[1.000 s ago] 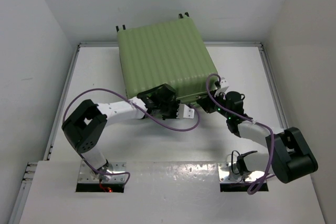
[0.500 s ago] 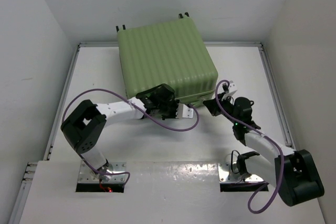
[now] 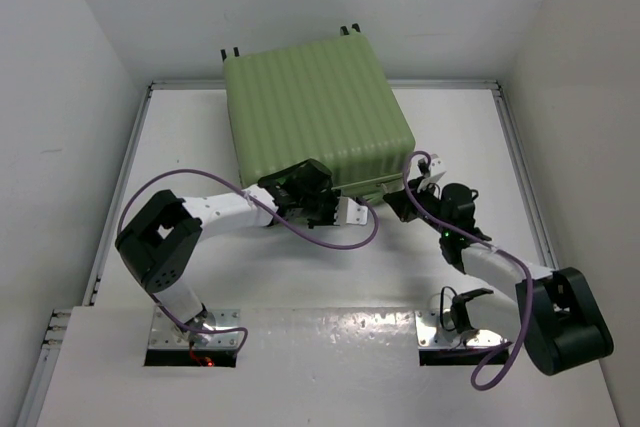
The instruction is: Pack the luggage
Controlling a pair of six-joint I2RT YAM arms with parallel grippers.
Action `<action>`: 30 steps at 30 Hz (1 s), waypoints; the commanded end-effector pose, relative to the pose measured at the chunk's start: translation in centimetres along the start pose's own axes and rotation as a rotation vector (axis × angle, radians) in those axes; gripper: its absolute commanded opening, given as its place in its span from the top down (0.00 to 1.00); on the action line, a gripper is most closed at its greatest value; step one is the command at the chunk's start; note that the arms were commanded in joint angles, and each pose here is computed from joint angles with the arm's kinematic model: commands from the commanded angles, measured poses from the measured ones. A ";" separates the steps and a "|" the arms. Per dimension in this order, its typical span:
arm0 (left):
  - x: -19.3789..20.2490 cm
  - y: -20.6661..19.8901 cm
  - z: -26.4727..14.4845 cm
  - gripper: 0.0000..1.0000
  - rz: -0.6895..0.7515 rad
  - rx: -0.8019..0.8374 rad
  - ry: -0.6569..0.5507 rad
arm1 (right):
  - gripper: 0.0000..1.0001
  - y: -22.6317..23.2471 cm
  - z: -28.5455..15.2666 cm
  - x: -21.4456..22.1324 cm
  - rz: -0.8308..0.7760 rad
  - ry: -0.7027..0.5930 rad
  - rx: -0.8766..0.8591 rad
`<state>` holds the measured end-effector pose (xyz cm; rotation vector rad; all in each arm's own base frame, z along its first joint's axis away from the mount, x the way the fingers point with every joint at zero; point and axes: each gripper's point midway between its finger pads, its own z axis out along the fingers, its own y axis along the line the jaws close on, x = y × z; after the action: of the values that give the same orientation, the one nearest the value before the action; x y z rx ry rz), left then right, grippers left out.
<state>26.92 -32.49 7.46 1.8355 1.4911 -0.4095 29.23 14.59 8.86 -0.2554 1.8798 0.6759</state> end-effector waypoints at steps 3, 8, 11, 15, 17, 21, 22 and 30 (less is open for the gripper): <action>1.1 -0.4 -1.4 1.00 -0.010 0.040 0.005 | 1.00 -3.8 -0.7 -2.0 -0.034 -0.056 0.172; 1.6 -0.4 -1.5 1.00 -0.010 0.040 0.013 | 1.00 -2.1 -1.1 -1.8 -0.054 -0.056 0.067; 1.5 -0.2 -1.3 1.00 -0.010 0.039 0.012 | 1.00 -0.8 -0.4 -2.2 -0.069 -0.073 0.008; 1.3 -0.1 -1.1 1.00 -0.001 0.045 0.004 | 1.00 0.6 1.2 -3.1 -0.096 -0.083 -0.030; 1.3 0.1 -1.0 1.00 -0.001 0.045 0.004 | 1.00 0.7 2.1 -2.8 -0.086 -0.054 -0.031; 1.5 0.4 -1.1 1.00 -0.007 0.039 0.007 | 0.87 0.8 3.2 -2.4 -0.079 -0.013 -0.009; 1.5 0.4 -1.1 1.00 -0.007 0.039 0.007 | 0.86 0.9 3.3 -2.7 -0.084 -0.030 -0.013; 2.2 -0.1 -1.5 1.00 -0.017 0.040 0.016 | 0.76 0.3 4.0 -4.0 -0.038 -0.074 0.046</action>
<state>27.68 -31.20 7.44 1.8297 1.5183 -0.4149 30.81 16.63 7.94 -0.2976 1.9371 0.6568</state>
